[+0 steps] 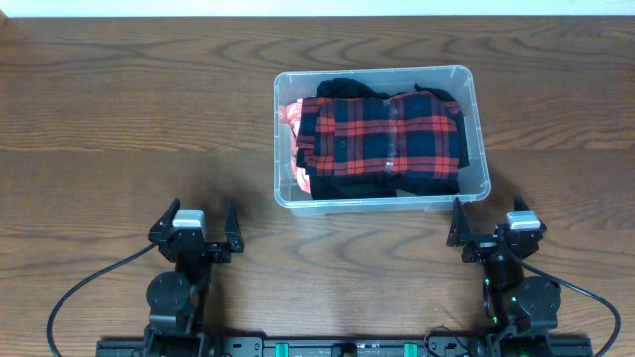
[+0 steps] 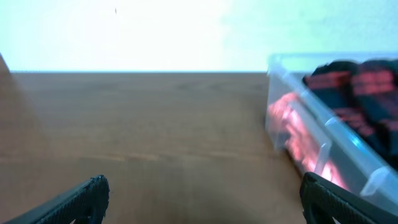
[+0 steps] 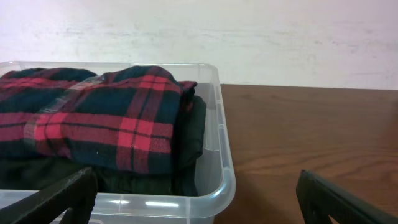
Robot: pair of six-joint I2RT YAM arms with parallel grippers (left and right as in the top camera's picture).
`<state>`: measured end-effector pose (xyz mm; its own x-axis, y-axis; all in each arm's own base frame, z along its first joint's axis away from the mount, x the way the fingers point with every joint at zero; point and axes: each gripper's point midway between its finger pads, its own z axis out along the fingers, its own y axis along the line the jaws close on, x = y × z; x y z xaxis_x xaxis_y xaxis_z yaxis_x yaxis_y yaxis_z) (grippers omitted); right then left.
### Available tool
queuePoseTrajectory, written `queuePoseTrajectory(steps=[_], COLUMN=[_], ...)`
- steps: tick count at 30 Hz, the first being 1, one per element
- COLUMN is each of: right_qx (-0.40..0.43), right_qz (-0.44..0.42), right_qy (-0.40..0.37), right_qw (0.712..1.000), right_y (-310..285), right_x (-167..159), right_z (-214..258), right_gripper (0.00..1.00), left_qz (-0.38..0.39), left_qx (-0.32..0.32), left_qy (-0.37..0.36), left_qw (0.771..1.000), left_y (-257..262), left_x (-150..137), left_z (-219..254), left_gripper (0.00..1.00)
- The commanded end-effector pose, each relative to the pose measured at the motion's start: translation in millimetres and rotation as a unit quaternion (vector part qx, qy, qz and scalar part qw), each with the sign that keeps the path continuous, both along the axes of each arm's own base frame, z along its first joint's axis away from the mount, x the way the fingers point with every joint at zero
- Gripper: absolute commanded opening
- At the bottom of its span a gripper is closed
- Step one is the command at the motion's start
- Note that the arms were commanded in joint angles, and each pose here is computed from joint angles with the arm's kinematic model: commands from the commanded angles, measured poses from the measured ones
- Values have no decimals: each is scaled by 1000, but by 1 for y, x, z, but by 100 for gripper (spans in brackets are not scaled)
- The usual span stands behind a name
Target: Pack container
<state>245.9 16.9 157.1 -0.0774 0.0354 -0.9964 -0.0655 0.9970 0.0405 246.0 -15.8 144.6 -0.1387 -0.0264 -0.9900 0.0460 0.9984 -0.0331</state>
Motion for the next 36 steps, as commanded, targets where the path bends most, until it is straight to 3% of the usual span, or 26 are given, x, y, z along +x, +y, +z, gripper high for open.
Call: queuePoseTrajectory(steps=[1, 36], right_qx=[-6, -6], right_qz=[-10, -10], right_qy=[-1, -1], right_qw=[1000, 1000], right_y=[-4, -4], right_x=[0, 0], right_z=[0, 0], right_gripper=[99, 99], left_qz=[34, 30], left_qx=[18, 18], left_qy=[2, 3], left_qw=[999, 999], left_y=[10, 8], left_x=[-2, -3], left_z=[-5, -5], left_gripper=[98, 98])
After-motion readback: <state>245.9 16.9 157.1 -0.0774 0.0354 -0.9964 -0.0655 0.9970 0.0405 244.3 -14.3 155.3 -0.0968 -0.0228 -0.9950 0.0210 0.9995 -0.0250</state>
